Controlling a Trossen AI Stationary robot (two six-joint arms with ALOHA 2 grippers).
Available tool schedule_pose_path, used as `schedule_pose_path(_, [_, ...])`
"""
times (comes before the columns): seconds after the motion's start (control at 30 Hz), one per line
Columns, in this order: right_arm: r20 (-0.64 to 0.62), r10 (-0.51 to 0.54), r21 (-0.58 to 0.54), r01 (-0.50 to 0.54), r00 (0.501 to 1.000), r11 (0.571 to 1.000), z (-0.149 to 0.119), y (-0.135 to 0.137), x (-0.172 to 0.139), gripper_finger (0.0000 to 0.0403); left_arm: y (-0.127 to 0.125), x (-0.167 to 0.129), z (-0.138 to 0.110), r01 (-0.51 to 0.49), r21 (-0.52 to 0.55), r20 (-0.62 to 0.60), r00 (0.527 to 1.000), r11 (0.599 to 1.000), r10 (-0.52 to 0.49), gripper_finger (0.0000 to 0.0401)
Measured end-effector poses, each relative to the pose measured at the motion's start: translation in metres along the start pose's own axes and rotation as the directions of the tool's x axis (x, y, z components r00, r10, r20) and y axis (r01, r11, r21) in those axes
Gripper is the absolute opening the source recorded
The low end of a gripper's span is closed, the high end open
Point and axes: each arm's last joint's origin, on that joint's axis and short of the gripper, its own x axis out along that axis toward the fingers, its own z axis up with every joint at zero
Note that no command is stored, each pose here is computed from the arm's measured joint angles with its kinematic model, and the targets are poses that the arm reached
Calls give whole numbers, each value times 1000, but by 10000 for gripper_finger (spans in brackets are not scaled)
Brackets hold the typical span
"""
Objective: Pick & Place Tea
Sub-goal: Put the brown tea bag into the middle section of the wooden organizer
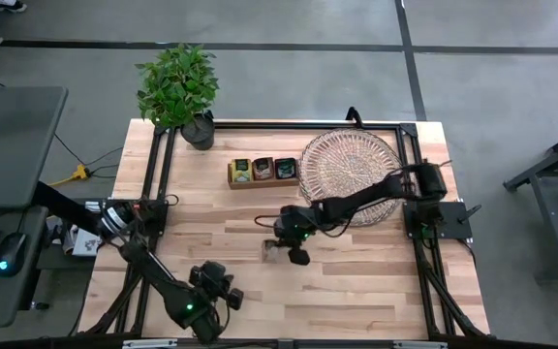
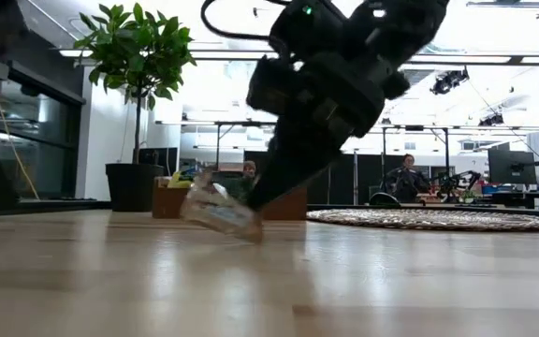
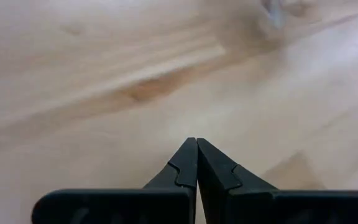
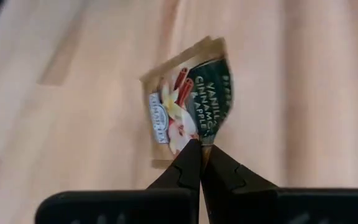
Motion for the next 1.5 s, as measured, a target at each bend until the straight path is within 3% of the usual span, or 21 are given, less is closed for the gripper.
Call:
schedule_pose_path(0.17, [23, -142, -90, 143, 990, 986, 14, -10, -30, 0, 9, 27, -5, 88, -118, -1, 996, 989, -88, 1])
schedule_pose_path(0.37, [51, -315, -162, 319, 948, 934, 24, -29, -57, 0, 25, 41, -2, 198, -215, 30, 980, 956, -196, 1])
schedule_pose_path(0.6, [47, -415, -251, 413, 909, 875, 48, -51, -76, 0, 59, 39, 22, 203, -224, 67, 979, 953, -192, 1])
schedule_pose_path(0.77, [77, -450, -248, 454, 890, 856, 72, -71, -96, 0, 87, 37, 39, 203, -235, 67, 979, 951, -193, 1])
schedule_pose_path(1.1, [105, -429, -127, 440, 897, 889, 90, -126, -132, 0, 131, 41, 59, 313, -300, 97, 950, 901, -298, 1])
schedule_pose_path(1.5, [13, -351, -51, 351, 936, 935, 95, -157, -104, 0, 170, 40, 81, 499, -274, 60, 862, 822, -503, 1])
